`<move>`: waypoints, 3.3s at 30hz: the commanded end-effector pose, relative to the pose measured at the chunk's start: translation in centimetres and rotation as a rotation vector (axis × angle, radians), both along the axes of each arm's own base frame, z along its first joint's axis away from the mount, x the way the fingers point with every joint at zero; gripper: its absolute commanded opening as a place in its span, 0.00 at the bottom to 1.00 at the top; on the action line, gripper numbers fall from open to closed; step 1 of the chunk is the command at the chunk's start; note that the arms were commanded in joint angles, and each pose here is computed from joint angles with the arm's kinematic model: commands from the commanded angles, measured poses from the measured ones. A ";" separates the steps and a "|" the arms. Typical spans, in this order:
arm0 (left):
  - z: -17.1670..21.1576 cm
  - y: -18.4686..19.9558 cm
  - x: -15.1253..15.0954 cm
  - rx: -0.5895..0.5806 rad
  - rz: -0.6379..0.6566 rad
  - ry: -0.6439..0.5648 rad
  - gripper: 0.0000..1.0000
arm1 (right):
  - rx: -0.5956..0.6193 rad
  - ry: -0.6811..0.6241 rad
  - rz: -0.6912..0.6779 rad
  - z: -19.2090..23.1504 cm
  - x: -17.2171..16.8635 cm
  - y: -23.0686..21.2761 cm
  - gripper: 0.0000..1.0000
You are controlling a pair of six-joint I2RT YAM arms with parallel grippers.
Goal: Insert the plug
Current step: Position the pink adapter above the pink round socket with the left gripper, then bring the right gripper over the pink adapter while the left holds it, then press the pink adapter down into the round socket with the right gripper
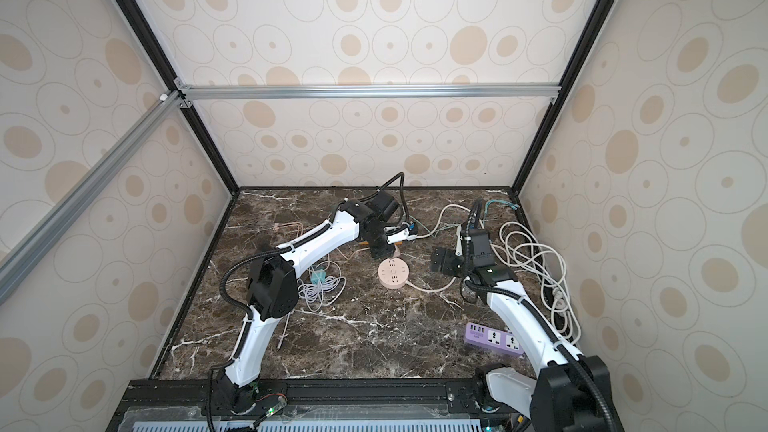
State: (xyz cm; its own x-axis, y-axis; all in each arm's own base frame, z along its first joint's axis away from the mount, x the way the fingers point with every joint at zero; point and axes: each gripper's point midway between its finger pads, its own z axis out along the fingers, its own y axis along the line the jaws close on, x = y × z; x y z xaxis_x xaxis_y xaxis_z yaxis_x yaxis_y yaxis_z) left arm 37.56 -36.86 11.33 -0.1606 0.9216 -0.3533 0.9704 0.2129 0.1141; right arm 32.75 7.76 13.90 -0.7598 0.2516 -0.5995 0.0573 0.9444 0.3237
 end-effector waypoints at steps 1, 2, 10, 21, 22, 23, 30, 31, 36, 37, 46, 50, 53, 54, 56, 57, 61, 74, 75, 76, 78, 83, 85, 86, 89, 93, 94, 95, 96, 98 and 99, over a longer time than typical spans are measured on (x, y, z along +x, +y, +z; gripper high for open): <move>0.1 0.3 -0.9 0.072 -0.097 0.005 0.00 | 0.071 0.057 -0.019 -1.0 0.0 0.6 1.00; 0.0 0.2 -0.9 0.077 -0.100 0.008 0.00 | 0.080 0.070 -0.022 -1.4 0.1 0.7 1.00; -0.3 0.6 -1.2 0.115 -0.109 0.033 0.00 | 0.139 0.148 -0.062 -3.6 0.9 1.2 0.96; -2.0 0.6 -2.0 0.131 -0.134 0.079 0.00 | 0.122 0.173 -0.077 -4.6 0.7 0.8 0.93; -2.3 0.6 -1.9 0.132 -0.136 0.079 0.00 | 0.119 0.173 -0.078 -4.6 0.7 0.8 0.93; -2.5 0.5 -1.9 0.131 -0.142 0.079 0.00 | 0.114 0.171 -0.079 -4.5 0.6 0.7 0.93; -3.9 0.3 -2.3 0.133 -0.157 0.107 0.00 | 0.084 0.168 -0.099 -4.6 0.3 0.0 0.94; -4.2 0.4 -2.4 0.138 -0.159 0.112 0.00 | 0.085 0.170 -0.100 -4.6 0.3 0.0 0.94; -6.1 0.9 -2.3 0.193 -0.162 0.130 0.00 | 0.107 0.208 -0.073 -4.9 0.1 0.7 0.96; -6.4 0.9 -2.2 0.199 -0.160 0.136 0.00 | 0.115 0.214 -0.065 -5.0 0.1 0.9 0.96; -10.0 -0.1 -2.6 0.241 -0.186 0.184 0.00 | 0.251 0.267 -0.017 -6.9 0.5 3.4 0.94; -11.4 0.4 -3.1 0.273 -0.178 0.213 0.00 | 0.309 0.268 -0.031 -7.4 1.1 4.1 0.91; -11.4 0.1 -3.5 0.251 -0.192 0.233 0.03 | 0.359 0.248 -0.038 -7.7 1.9 4.5 0.73; -11.2 -0.1 -3.5 0.238 -0.196 0.231 0.04 | 0.381 0.237 -0.041 -7.7 2.2 4.6 0.69; -10.8 -0.6 -3.2 0.215 -0.201 0.217 0.04 | 0.413 0.216 -0.068 -8.2 3.1 4.5 0.53; -10.5 -0.8 -3.1 0.209 -0.203 0.207 0.04 | 0.430 0.205 -0.064 -8.4 3.7 4.7 0.46; -10.2 -1.0 -2.8 0.198 -0.207 0.194 0.07 | 0.518 0.218 -0.040 -9.1 6.0 6.3 0.30; -9.4 -0.9 -3.0 0.186 -0.192 0.204 0.19 | 0.629 0.320 0.147 -11.1 6.1 13.0 0.07; -9.4 -0.7 -3.1 0.192 -0.191 0.207 0.19 | 0.638 0.324 0.157 -11.2 5.7 13.3 0.07; -9.5 -0.6 -3.1 0.198 -0.186 0.206 0.19 | 0.646 0.331 0.167 -11.2 5.4 13.7 0.07; -9.8 -0.1 -3.3 0.218 -0.185 0.211 0.19 | 0.658 0.334 0.182 -11.2 5.0 14.2 0.07; -9.6 0.1 -4.0 0.205 -0.182 0.235 0.23 | 0.680 0.338 0.204 -10.9 4.8 14.6 0.06; -9.0 -0.1 -4.1 0.189 -0.185 0.236 0.26 | 0.686 0.344 0.203 -11.0 4.7 14.7 0.06; -8.8 -0.2 -4.1 0.183 -0.185 0.234 0.27 | 0.691 0.343 0.200 -11.0 4.6 14.6 0.06; -8.0 -0.2 -4.0 0.173 -0.188 0.222 0.27 | 0.701 0.340 0.192 -11.1 4.5 14.6 0.06; -7.0 -0.3 -3.7 0.162 -0.192 0.193 0.19 | 0.696 0.338 0.182 -11.3 4.4 14.4 0.06; -7.0 -0.4 -3.2 0.164 -0.189 0.172 0.15 | 0.696 0.340 0.179 -11.4 4.4 14.4 0.06; -7.0 -0.5 -2.7 0.169 -0.186 0.150 0.11 | 0.693 0.347 0.174 -11.6 4.3 14.4 0.06; -7.0 -0.7 -2.5 0.170 -0.189 0.144 0.09 | 0.687 0.363 0.187 -11.9 3.9 15.0 0.06; -6.6 -1.3 -2.3 0.153 -0.197 0.147 0.06 | 0.672 0.394 0.188 -12.6 3.4 15.4 0.04; -6.4 -1.5 -2.3 0.148 -0.195 0.154 0.06 | 0.664 0.406 0.185 -13.0 3.2 15.4 0.04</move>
